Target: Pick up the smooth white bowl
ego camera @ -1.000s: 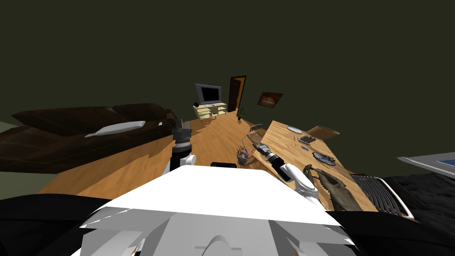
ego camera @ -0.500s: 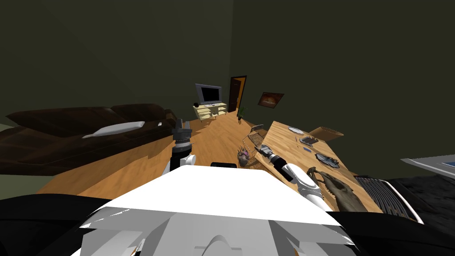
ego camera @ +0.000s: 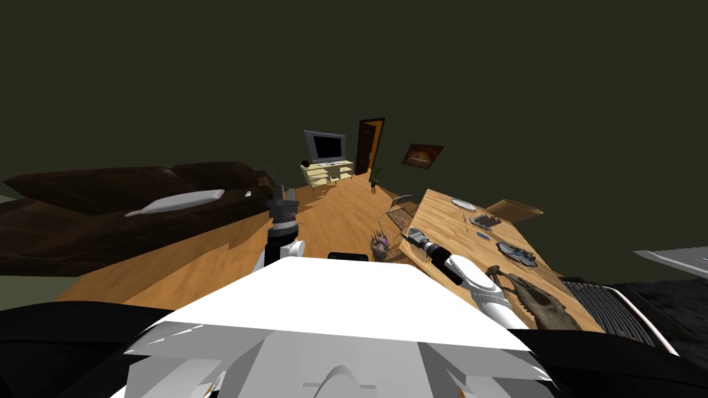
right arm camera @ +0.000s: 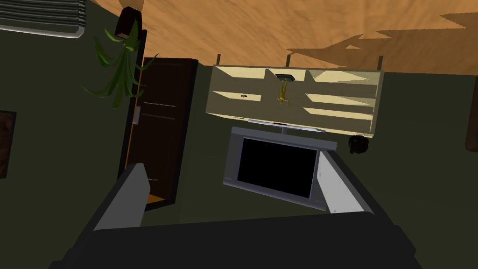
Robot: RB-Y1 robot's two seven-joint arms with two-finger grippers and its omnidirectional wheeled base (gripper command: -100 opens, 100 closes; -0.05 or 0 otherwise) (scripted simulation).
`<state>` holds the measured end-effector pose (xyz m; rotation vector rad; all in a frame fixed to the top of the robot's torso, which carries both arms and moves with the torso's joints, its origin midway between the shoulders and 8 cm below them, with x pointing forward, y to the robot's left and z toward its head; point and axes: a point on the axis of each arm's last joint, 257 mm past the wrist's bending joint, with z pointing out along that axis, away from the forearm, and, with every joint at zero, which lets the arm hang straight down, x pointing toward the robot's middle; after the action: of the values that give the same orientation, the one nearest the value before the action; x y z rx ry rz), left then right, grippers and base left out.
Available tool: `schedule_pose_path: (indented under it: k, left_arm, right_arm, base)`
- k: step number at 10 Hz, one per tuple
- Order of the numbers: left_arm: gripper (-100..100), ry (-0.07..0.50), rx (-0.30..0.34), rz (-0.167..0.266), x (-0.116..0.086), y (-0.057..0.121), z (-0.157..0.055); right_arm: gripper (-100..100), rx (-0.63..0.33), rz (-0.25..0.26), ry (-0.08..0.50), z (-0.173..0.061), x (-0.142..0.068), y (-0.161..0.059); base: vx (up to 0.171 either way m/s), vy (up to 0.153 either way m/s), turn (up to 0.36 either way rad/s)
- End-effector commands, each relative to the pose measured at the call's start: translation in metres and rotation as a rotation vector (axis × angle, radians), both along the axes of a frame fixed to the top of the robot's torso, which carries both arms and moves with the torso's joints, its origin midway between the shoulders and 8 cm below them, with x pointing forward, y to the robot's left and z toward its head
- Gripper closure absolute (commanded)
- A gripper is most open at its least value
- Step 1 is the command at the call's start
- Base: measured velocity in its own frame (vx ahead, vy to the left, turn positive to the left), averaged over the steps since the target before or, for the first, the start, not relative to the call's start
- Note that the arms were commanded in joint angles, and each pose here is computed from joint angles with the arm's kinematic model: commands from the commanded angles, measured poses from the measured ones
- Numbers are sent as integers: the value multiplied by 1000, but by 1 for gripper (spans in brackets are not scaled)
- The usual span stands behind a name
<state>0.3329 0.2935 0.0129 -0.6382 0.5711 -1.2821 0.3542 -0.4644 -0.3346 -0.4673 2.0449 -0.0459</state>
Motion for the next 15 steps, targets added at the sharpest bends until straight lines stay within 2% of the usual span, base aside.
schedule_pose_path:
  k: [1,2,3,5,6,8,9,11,12,15]
  left_arm:
    - [0,0,0,0,0,0,0]
    - [0,0,0,0,0,0,0]
    - [0,0,0,0,0,0,0]
    - [0,0,0,0,0,0,0]
    - [0,0,0,0,0,0,0]
    - [0,0,0,0,0,0,0]
    - [0,0,0,0,0,0,0]
    - [0,0,0,0,0,0,0]
    - [0,0,0,0,0,0,0]
    - [0,0,0,0,0,0,0]
  right_arm:
    - [-100,-54,0,35,-12,-6,-13]
    - [-100,-98,-8,69,-22,-12,-30]
    - [-100,-115,-1,76,-23,-13,-31]
    - [-100,-210,-7,145,-41,-28,-62]
    - [-100,-229,-2,155,-43,-30,-64]
    - [-100,-317,-4,226,-58,-48,-94]
    - [-100,-330,2,231,-59,-49,-95]
    - [-100,-414,9,301,-72,-68,-121]
    - [-100,-417,9,304,-73,-69,-122]
    - [-100,-510,24,404,-90,-100,-152]
  base:
    - [63,18,3]
    - [60,13,11]
    - [52,13,6]
    - [77,15,12]
    - [70,15,2]
    - [69,10,14]
    - [56,17,1]
    - [81,14,11]
    - [56,7,3]
    - [58,10,8]
